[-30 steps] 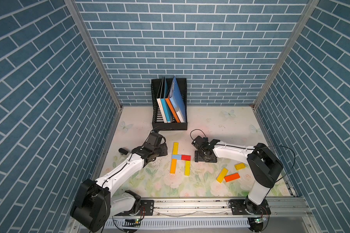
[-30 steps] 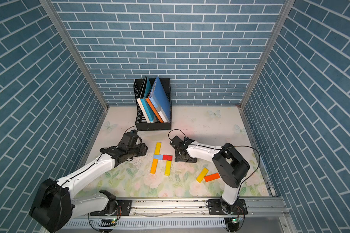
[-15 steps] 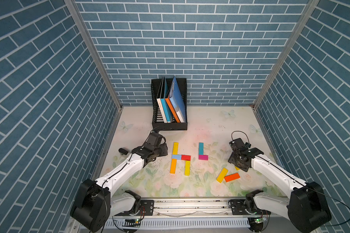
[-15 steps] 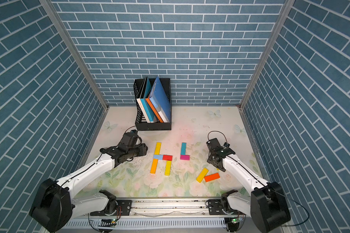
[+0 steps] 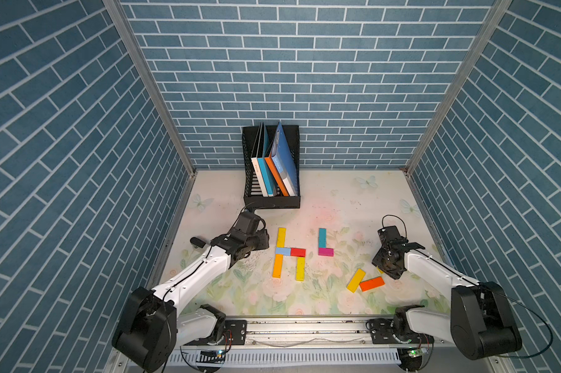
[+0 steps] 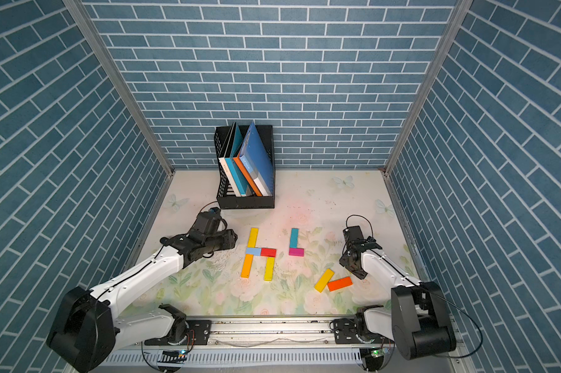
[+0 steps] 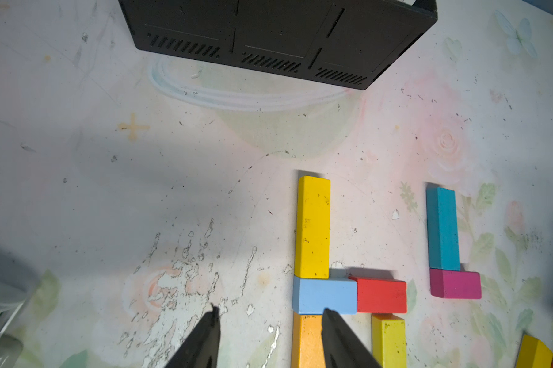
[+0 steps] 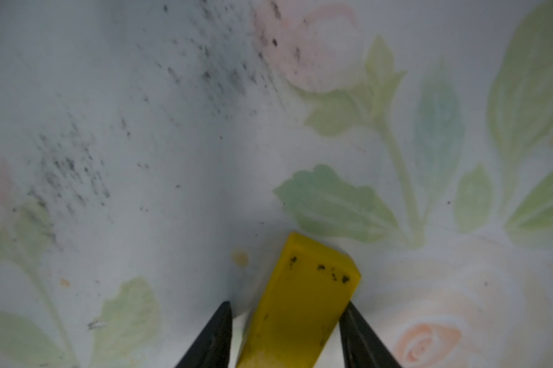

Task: Assemble the letter h with building blocks
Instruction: Move the building block to the center of the board.

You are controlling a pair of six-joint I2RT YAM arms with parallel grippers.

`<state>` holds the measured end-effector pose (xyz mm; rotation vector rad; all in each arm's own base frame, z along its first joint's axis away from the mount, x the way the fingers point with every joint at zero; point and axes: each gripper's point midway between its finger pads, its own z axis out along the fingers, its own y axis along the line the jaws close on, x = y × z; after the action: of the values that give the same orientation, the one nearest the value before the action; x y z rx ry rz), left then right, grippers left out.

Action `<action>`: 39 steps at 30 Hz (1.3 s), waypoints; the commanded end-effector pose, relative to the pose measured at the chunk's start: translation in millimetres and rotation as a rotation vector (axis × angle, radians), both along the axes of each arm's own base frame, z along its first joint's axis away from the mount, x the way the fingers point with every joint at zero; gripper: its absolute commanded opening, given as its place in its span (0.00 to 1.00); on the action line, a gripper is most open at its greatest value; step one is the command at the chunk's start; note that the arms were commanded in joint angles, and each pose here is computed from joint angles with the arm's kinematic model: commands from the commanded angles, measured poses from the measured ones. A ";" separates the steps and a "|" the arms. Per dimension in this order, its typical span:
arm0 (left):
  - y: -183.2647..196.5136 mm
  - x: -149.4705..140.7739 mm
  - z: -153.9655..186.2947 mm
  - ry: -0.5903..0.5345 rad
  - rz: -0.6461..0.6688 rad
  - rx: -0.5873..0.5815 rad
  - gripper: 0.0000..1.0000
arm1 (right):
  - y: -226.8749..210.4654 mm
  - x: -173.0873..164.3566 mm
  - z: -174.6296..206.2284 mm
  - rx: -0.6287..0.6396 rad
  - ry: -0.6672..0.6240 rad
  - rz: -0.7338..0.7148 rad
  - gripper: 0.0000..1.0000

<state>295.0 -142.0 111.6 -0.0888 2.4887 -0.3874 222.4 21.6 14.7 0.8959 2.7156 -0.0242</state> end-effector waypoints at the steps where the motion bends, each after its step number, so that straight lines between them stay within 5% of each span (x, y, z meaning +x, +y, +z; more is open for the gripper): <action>1: 4.2 -1.9 -2.2 -0.001 0.001 0.007 0.56 | 14.4 -4.5 -19.1 0.062 0.055 0.055 0.29; 3: 4.0 -1.2 -2.3 -0.001 0.002 0.008 0.56 | 25.5 2.7 -14.9 0.057 0.040 0.116 0.18; 9: 3.4 -0.1 -4.5 0.005 0.003 0.011 0.56 | 95.4 30.7 0.7 -0.044 0.046 0.421 0.17; 11: 4.0 -0.4 -5.1 0.007 0.004 0.013 0.56 | 106.0 34.0 -8.6 -0.062 0.076 0.457 0.24; 14: 5.5 -1.0 -4.8 0.005 0.007 0.018 0.56 | 106.8 30.9 -19.9 -0.091 0.128 0.473 0.50; 16: 6.1 -1.9 -5.5 0.007 0.009 0.020 0.56 | 98.4 24.0 -18.8 -0.128 0.147 0.460 0.57; 26: 2.6 -1.5 -10.3 0.024 -0.001 0.012 0.56 | 20.2 -8.5 8.0 -0.194 0.119 0.221 0.64; 34: 3.9 -0.9 -8.8 0.018 0.004 0.016 0.56 | 63.3 39.2 40.7 -0.007 -0.075 0.289 0.88; 39: 5.6 -1.4 -8.8 0.017 0.007 0.023 0.56 | 56.4 51.0 20.0 -0.084 0.009 0.367 0.93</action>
<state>294.1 -141.9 106.7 -0.0888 2.5033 -0.3829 271.6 80.8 46.8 0.4733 2.7657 -0.0219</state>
